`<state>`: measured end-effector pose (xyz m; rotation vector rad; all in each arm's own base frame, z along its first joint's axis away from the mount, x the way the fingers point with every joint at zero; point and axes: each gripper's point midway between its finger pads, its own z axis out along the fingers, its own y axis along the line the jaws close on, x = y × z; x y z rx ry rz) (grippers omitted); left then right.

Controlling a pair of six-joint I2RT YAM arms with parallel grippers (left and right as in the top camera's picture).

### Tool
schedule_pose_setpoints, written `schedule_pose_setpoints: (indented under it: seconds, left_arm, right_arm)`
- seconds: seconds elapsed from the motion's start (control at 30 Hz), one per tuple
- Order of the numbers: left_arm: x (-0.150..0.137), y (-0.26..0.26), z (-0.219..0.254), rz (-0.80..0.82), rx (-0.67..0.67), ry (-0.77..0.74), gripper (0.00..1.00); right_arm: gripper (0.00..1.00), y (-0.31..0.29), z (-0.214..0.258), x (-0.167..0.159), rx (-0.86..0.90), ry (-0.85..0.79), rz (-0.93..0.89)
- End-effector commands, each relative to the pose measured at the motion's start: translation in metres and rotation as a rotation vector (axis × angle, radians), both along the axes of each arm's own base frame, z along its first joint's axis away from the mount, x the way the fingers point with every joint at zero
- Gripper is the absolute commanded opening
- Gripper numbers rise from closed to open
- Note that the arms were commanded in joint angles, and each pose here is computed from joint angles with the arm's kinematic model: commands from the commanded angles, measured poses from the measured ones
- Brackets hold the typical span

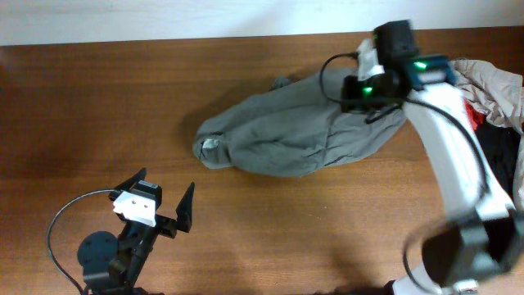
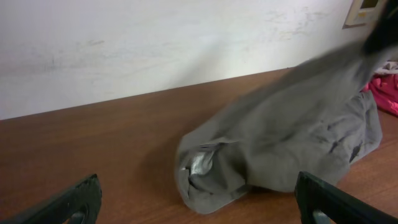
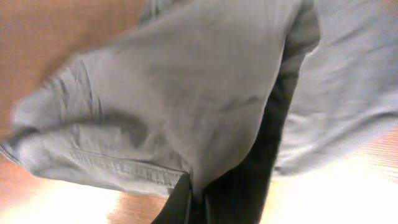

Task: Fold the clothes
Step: 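Reach the left gripper to the trousers' left end and grasp it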

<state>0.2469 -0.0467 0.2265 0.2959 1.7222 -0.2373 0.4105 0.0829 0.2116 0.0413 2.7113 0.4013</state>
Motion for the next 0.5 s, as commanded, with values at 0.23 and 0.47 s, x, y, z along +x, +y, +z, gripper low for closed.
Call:
schedule_pose_setpoints:
  seconds: [0.23, 0.47]
  left_arm:
    - [-0.008, -0.019, 0.004, -0.115, -0.026, 0.013, 0.99]
    - [0.008, -0.015, -0.021, -0.073, -0.134, 0.196, 0.99]
  right_arm:
    - [0.04, -0.04, 0.031, -0.022, -0.153, -0.037, -0.186]
    - [0.04, -0.04, 0.033, -0.018, -0.149, -0.055, -0.187]
